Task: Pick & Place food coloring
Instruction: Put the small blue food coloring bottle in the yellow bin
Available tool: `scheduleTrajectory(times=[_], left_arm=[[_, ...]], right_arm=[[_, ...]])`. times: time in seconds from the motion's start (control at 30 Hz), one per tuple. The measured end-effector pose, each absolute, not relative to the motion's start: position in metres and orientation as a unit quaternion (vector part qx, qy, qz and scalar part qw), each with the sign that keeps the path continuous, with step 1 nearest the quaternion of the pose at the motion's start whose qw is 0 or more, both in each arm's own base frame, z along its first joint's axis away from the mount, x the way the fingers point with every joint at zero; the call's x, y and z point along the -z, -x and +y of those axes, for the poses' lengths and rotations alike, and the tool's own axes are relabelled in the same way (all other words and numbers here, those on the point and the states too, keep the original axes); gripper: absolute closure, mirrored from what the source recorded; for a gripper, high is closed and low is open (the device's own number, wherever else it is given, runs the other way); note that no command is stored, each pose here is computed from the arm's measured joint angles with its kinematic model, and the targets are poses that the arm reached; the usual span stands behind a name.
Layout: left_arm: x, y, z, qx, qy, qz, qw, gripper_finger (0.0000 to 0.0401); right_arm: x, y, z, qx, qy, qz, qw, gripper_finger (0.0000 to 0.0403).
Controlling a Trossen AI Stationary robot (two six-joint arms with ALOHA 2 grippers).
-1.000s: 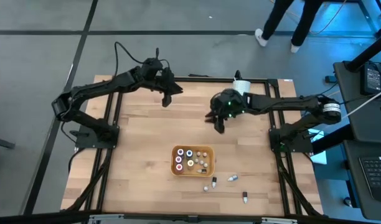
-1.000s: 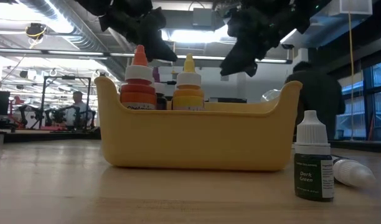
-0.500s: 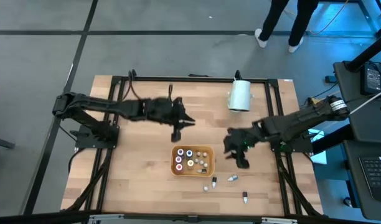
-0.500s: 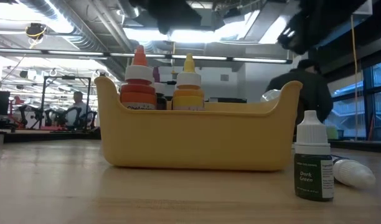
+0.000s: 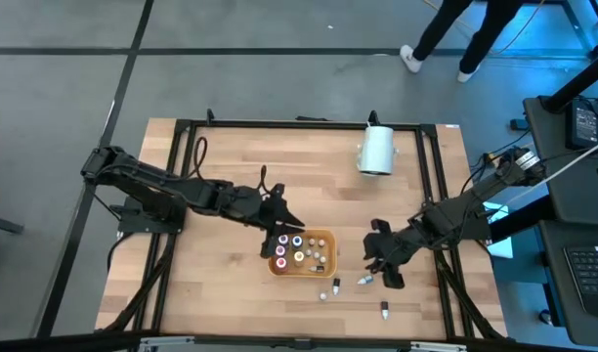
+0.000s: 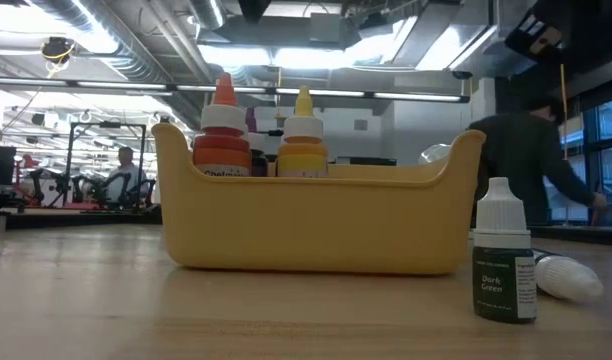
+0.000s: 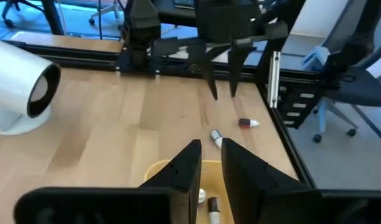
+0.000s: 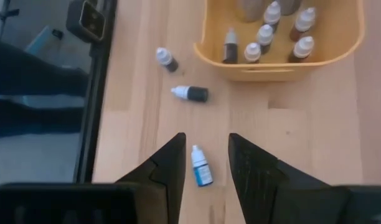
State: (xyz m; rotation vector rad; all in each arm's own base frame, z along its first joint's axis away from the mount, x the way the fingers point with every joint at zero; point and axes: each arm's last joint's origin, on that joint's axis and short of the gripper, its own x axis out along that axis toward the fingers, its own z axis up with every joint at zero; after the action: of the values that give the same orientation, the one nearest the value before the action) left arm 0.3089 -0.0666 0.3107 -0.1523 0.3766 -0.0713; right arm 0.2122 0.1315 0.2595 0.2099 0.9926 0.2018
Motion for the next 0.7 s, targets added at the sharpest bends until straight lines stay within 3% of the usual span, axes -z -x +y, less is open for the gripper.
scheduleTrajectory(times=[0.37, 0.7], left_arm=[[-0.314, -0.31, -0.067, 0.027, 0.141, 0.172, 0.975, 0.0329], [-0.297, -0.321, -0.071, 0.025, 0.133, 0.199, 0.971, 0.0217]], right_arm=[[-0.262, -0.215, 0.133, -0.088, -0.127, 0.46, 0.874, 0.028], [-0.258, -0.212, 0.129, -0.061, -0.108, 0.474, 0.872, 0.028]])
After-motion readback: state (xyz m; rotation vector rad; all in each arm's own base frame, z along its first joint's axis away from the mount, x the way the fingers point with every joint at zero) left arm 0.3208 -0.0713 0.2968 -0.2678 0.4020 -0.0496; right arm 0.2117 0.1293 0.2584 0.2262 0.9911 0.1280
